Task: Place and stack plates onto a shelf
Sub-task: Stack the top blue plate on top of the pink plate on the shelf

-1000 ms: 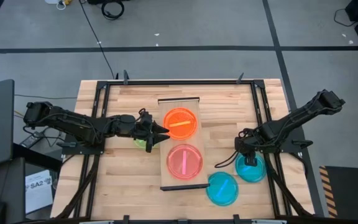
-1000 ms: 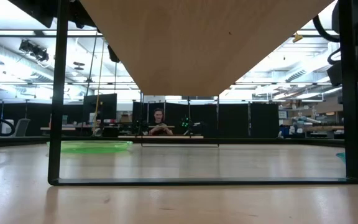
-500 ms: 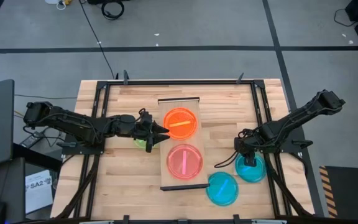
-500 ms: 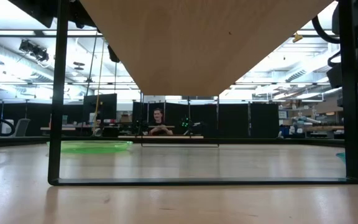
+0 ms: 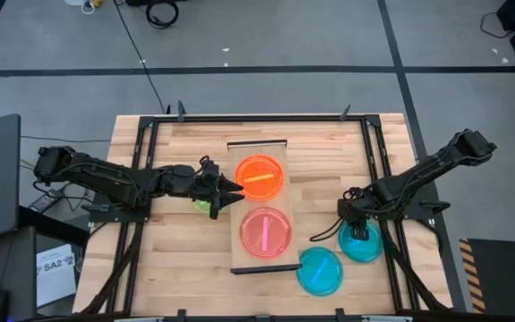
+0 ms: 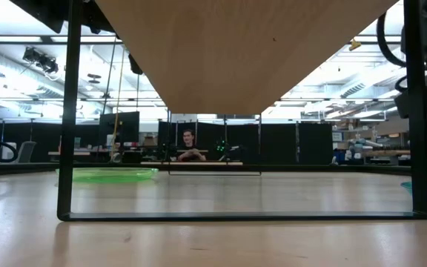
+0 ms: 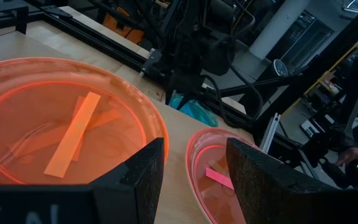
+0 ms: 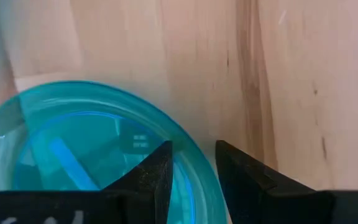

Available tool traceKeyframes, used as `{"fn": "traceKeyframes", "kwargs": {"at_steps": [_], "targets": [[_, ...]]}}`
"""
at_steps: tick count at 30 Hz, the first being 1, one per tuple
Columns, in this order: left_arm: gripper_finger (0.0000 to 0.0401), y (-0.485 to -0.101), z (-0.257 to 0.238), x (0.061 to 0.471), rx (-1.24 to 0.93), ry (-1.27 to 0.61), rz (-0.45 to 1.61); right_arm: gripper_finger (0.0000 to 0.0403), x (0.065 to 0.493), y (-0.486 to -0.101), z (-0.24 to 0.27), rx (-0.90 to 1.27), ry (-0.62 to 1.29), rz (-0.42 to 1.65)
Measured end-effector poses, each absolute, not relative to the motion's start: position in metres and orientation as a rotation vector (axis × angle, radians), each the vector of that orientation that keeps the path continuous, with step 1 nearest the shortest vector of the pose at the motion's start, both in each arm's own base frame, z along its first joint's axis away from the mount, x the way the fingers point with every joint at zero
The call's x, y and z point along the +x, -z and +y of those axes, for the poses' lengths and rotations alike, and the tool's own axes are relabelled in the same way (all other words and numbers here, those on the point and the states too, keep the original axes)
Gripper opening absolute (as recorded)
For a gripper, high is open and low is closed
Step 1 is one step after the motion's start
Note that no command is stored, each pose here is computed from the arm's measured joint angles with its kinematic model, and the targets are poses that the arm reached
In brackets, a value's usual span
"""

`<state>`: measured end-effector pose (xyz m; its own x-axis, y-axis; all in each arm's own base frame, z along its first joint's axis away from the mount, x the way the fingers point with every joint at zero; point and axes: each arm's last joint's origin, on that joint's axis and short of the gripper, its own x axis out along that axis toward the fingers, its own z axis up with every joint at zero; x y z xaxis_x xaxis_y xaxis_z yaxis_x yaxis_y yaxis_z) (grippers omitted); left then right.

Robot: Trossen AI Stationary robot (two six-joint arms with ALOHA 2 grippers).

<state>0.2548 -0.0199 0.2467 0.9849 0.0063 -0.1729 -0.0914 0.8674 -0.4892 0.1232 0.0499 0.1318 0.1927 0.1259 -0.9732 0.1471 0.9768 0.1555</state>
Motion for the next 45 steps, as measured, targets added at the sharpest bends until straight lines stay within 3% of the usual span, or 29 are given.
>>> {"fn": "traceKeyframes", "kwargs": {"at_steps": [21,35,45], "targets": [[0.0181,-0.2448,-0.0198,0.2544,-0.517,-0.057,0.187,0.0124,0.123,-0.1296,0.0497,0.304,0.069,1.372],[0.0181,-0.2446,-0.0198,0.2544,-0.517,-0.057,0.19,0.0011,0.1234,-0.1296,0.0503,0.268,0.023,1.37],[0.0181,-0.2446,-0.0198,0.2544,-0.517,-0.057,0.19,0.0007,0.1242,-0.1303,0.0505,0.269,0.022,1.363]]}}
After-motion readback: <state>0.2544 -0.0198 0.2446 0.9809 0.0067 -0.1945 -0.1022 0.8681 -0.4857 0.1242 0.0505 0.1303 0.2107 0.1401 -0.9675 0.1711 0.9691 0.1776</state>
